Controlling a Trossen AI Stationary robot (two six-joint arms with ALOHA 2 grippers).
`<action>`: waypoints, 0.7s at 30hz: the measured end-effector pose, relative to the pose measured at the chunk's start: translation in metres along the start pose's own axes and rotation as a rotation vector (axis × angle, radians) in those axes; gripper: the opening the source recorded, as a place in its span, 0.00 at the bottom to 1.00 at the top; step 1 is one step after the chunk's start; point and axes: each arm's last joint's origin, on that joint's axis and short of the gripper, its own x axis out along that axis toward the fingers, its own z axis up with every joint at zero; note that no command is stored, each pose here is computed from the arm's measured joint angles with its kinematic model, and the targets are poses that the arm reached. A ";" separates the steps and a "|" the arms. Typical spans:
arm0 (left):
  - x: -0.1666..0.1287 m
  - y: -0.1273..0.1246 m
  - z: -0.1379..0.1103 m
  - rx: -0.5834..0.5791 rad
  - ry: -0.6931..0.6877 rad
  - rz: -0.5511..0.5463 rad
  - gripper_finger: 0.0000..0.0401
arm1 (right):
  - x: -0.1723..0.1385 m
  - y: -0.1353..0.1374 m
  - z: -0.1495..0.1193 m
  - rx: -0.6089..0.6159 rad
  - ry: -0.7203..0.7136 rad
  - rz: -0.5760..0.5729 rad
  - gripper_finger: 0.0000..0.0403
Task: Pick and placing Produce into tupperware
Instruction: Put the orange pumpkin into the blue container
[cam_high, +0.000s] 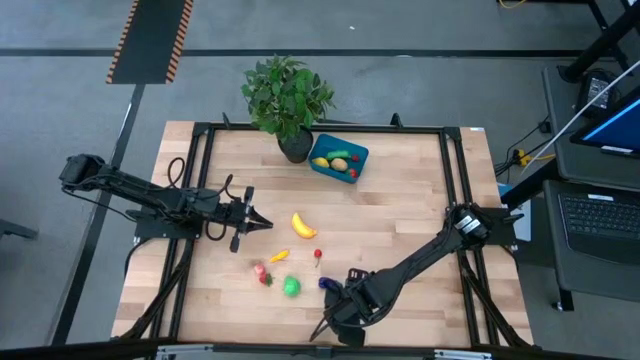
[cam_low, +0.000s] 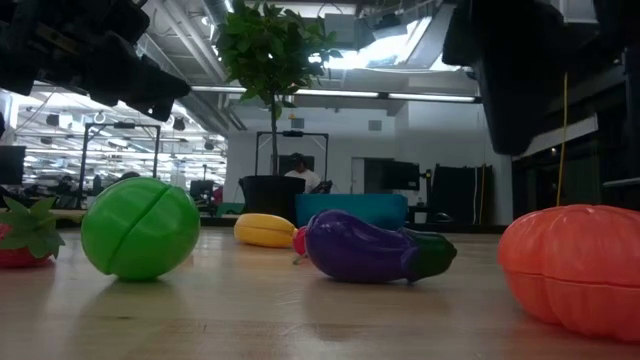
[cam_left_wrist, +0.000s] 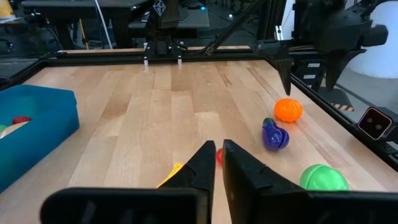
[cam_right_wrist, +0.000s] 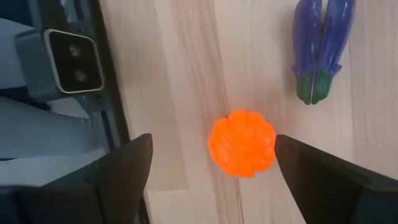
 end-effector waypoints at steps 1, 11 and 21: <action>0.000 0.000 0.000 0.000 0.000 0.000 0.07 | 0.002 -0.001 -0.001 0.001 0.003 -0.008 0.84; 0.000 -0.004 0.000 0.006 0.000 -0.027 0.12 | 0.020 -0.012 -0.011 0.029 0.041 -0.067 0.84; 0.000 -0.007 0.000 0.010 0.000 -0.041 0.17 | 0.041 -0.019 -0.018 0.053 0.034 -0.061 0.84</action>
